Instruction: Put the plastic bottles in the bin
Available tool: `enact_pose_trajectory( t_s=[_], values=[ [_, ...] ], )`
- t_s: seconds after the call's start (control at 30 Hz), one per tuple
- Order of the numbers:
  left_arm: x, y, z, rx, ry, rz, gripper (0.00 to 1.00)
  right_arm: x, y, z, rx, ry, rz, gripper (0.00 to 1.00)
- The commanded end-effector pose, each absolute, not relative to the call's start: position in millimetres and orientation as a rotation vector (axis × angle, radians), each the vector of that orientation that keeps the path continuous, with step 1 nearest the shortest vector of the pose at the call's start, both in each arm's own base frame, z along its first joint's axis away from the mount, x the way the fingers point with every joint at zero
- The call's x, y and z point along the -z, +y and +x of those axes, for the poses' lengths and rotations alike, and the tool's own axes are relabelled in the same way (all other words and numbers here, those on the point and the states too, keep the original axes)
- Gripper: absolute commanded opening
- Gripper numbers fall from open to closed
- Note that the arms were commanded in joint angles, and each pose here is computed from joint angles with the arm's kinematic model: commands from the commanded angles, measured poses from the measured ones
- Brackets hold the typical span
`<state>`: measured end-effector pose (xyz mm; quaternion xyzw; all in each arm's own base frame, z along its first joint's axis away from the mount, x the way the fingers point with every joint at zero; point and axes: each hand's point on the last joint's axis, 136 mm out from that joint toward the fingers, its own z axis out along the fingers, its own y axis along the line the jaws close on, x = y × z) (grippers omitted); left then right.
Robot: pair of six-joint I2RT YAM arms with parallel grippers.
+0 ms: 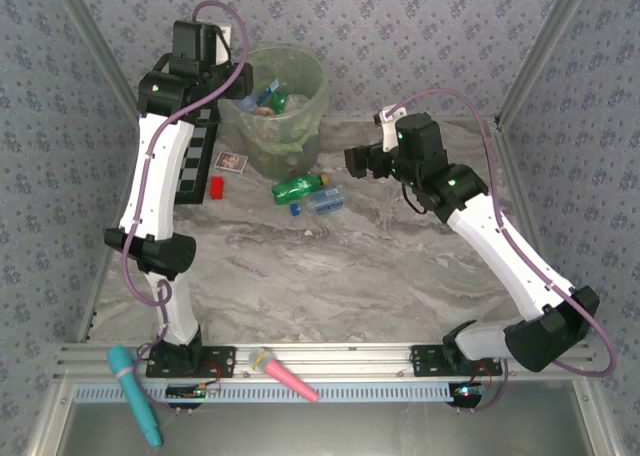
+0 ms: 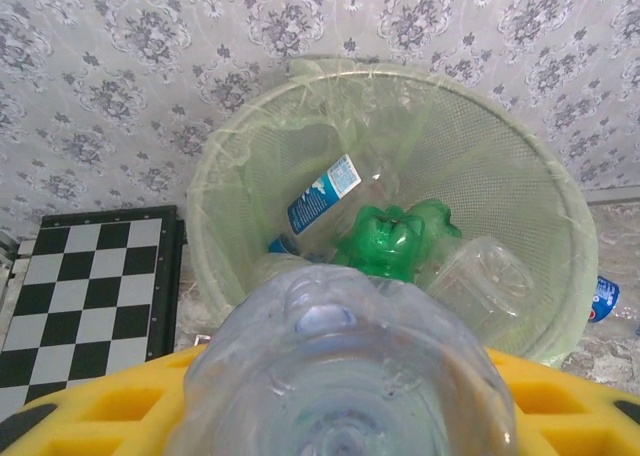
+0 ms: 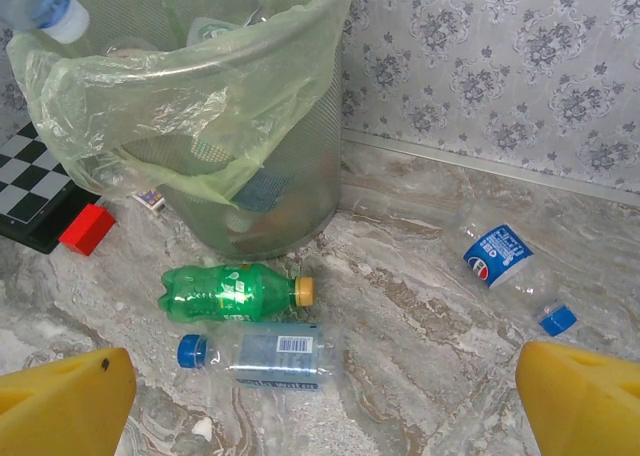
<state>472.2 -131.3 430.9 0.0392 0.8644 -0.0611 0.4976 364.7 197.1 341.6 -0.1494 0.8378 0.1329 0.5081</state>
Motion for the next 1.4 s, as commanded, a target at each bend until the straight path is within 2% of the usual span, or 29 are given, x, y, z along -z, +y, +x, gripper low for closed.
enact_pose_trajectory(
  t_s=[0.0, 0.43, 0.67, 0.93, 1.1, 1.37],
  values=[
    [-421, -125, 469, 0.101, 2.132, 0.087, 0.54, -352, 197, 360, -0.347, 1.991, -0.337, 0.99],
    [-347, -123, 507, 0.096, 2.301, 0.088, 0.53, -352, 196, 357, -0.339, 1.994, -0.333, 1.00],
    [-326, -129, 518, 0.116, 2.347, 0.098, 0.53, -351, 194, 357, -0.326, 1.995, -0.331, 1.00],
    [-321, -128, 526, 0.120, 2.339, 0.094, 0.56, -351, 195, 359, -0.325, 1.993, -0.331, 1.00],
    [-333, -131, 535, 0.244, 2.299, 0.079, 0.56, -350, 196, 360, -0.323, 1.996, -0.335, 1.00],
    [-359, -156, 515, 0.388, 2.256, 0.166, 0.54, -350, 194, 361, -0.315, 1.999, -0.328, 1.00]
  ],
)
